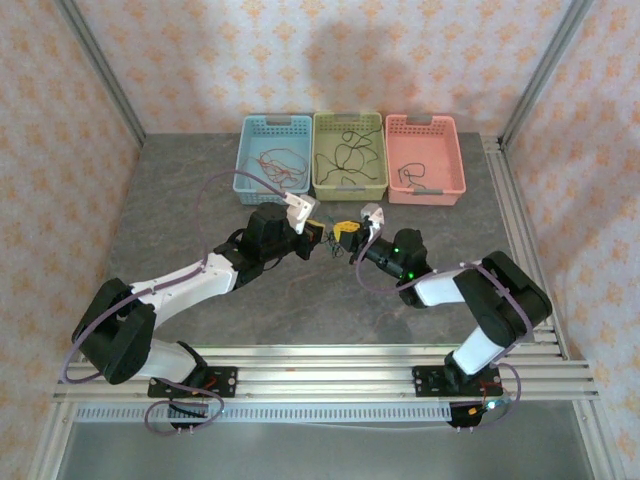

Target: Untangle the cables

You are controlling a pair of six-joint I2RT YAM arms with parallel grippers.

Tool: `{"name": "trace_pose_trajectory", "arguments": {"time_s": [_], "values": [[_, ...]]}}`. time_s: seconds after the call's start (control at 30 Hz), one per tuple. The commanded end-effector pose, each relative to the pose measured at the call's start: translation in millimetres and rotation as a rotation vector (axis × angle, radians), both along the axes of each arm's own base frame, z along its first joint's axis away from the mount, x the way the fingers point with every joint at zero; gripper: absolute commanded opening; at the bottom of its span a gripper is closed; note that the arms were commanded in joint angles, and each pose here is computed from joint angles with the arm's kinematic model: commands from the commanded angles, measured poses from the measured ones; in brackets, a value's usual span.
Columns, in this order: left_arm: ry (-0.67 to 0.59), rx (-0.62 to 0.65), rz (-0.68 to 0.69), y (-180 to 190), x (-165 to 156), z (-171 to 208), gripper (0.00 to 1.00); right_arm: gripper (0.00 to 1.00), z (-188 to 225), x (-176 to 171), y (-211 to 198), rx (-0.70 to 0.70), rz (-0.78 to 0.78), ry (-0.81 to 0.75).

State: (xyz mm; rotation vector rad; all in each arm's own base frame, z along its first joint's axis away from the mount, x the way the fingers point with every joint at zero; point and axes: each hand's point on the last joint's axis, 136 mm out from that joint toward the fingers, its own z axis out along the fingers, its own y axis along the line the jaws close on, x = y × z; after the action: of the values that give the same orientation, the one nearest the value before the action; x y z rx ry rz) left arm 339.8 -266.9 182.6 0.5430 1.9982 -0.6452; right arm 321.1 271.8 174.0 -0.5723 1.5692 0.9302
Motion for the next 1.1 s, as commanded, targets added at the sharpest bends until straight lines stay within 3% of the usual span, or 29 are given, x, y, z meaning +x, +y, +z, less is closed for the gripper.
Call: {"name": "trace_pose_trajectory", "arguments": {"time_s": [0.0, 0.4, 0.57, 0.77, 1.07], "values": [[-0.046, 0.016, 0.028, 7.6, 0.3, 7.3, 0.0, 0.0, 18.7, 5.5, -15.9, 0.052, -0.065, -0.057], [-0.04, 0.023, 0.06, 11.7, 3.6, 4.0, 0.0, 0.0, 24.4, 10.9, -28.6, 0.13, -0.08, -0.036], [-0.049, 0.053, 0.203, 36.7, 15.2, 5.6, 0.0, 0.0, 21.0, 31.5, -66.8, 0.147, -0.292, -0.018], [-0.058, -0.058, 0.331, 72.1, 11.6, 20.1, 0.0, 0.0, 9.2, 51.1, -125.3, 0.163, -0.578, 0.038], [-0.103, -0.104, 0.431, 107.4, -14.7, 34.7, 0.0, 0.0, -0.5, 57.0, -156.0, 0.136, -0.751, 0.072]]}}
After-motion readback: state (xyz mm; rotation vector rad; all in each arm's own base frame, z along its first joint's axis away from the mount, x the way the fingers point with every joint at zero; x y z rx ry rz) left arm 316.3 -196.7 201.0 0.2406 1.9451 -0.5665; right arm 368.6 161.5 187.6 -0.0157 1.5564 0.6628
